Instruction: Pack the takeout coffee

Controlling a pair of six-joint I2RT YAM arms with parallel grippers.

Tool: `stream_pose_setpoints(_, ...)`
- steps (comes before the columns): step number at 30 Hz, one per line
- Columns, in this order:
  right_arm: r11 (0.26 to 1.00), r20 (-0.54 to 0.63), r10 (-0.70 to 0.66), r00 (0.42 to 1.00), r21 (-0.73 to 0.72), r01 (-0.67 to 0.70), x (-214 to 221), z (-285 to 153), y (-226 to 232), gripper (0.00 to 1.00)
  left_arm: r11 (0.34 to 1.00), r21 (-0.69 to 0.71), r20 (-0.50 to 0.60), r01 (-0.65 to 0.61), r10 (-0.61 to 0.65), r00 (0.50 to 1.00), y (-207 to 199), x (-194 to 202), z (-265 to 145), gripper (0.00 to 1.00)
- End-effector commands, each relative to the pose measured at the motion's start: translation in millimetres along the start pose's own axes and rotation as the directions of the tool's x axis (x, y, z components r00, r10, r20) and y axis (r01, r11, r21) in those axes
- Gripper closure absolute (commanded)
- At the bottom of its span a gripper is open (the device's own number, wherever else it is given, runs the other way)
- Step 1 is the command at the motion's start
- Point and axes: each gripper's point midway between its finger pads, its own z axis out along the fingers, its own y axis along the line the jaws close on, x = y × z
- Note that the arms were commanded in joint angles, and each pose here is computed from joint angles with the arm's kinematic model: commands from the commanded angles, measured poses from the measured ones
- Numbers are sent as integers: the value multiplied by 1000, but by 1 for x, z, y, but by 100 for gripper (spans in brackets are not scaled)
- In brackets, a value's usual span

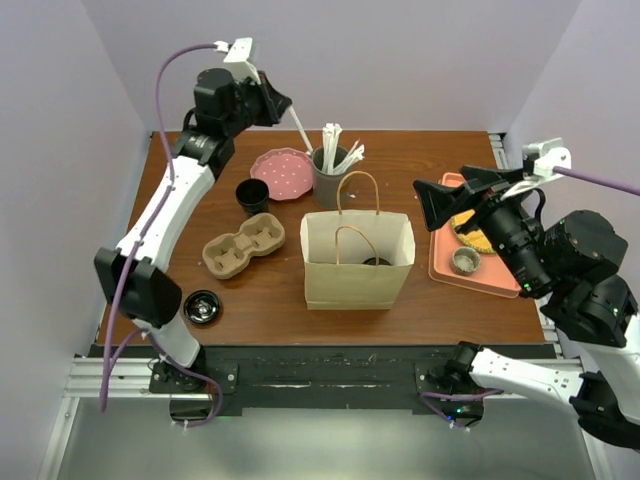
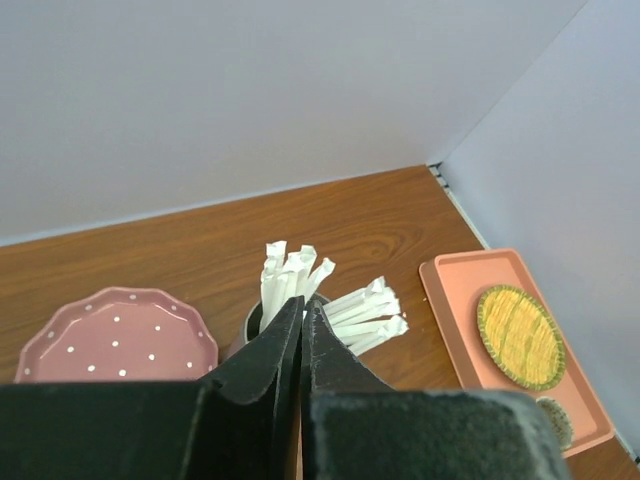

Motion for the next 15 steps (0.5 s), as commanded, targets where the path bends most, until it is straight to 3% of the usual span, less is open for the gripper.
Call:
stream_pose_setpoints(1, 997, 12, -9, 1000, 81, 8, -2, -8, -19, 1, 999, 27, 182, -35, 30, 983, -41, -76, -67, 94)
stream_pose_setpoints(7, 994, 4, -31, 1000, 105, 30, -1, -12, -26, 1, 995, 99, 223, -8, -14, 975, -80, -101, -146, 95)
stream_pose_setpoints(15, 999, 23, -30, 999, 26, 29, -7, -21, -17, 1, 945, 297, 113, 134, -174, 978, -139, -94, -235, 96)
